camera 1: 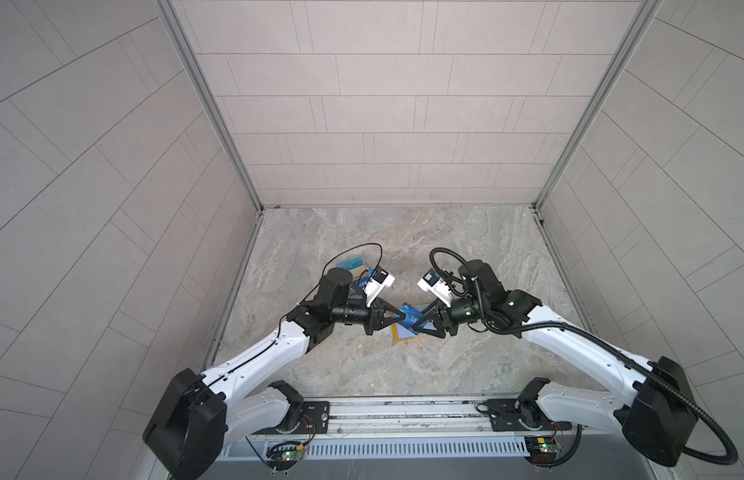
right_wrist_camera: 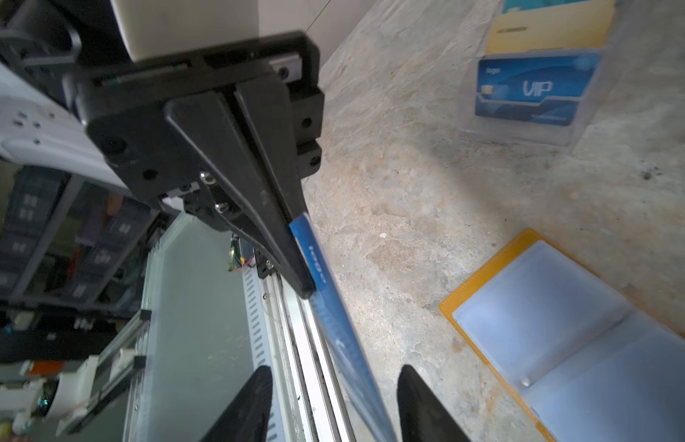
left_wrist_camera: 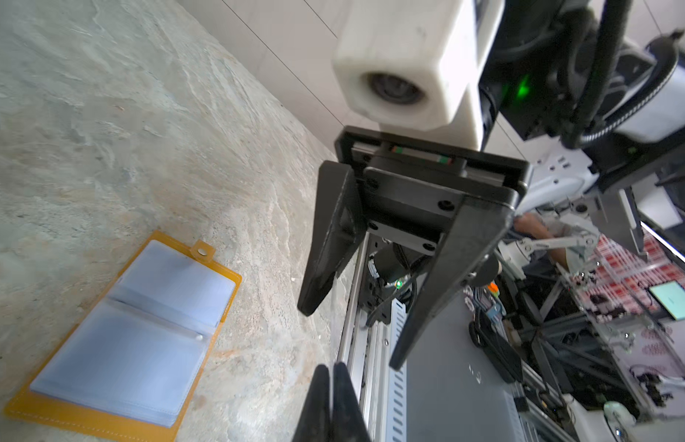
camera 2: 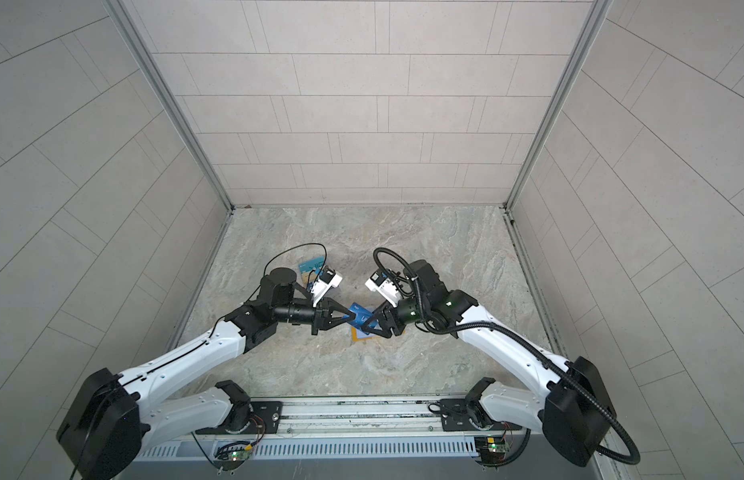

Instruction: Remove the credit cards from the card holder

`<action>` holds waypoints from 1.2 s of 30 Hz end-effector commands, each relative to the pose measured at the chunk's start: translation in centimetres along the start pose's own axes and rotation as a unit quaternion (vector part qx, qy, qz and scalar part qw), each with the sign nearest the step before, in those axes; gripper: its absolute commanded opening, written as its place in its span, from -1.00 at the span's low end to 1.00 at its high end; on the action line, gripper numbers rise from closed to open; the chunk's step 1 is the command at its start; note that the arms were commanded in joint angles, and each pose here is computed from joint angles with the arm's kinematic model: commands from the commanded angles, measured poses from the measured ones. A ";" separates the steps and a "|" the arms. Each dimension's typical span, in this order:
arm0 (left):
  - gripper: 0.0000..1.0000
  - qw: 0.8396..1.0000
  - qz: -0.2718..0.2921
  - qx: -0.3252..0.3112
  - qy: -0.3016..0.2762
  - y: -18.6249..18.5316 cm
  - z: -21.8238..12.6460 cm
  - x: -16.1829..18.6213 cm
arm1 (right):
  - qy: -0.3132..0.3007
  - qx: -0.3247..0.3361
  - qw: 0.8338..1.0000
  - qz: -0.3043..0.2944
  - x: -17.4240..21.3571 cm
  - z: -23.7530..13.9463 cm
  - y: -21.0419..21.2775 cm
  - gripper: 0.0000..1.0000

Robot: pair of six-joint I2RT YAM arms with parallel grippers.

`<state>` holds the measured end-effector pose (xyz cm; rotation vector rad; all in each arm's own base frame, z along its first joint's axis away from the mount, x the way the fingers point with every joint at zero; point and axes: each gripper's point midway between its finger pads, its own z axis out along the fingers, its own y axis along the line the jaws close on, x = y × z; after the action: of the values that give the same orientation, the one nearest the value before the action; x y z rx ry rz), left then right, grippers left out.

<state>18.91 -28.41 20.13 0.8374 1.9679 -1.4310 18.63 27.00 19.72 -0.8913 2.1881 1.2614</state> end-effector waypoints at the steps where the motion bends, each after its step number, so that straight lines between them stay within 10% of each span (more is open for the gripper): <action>1: -1.00 0.996 -0.012 -0.020 -0.086 0.4 -0.4 -2.9 | -0.068 0.024 0.997 0.024 -2.0 -1.2 -0.4 0.21; 14: -1.00 0.963 -0.062 -0.003 -0.263 -0.1 -2.5 -5.6 | -0.201 0.016 0.970 0.134 -4.7 -2.2 -2.2 0.40; 36: -1.00 0.939 -0.085 0.049 -0.330 -2.6 -4.0 -6.9 | -0.293 -0.091 0.944 0.123 -8.9 -4.6 2.2 -0.29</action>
<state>21.41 -26.42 26.95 0.1752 1.5352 -1.6237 23.31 26.25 26.92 -0.2270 1.8256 1.5625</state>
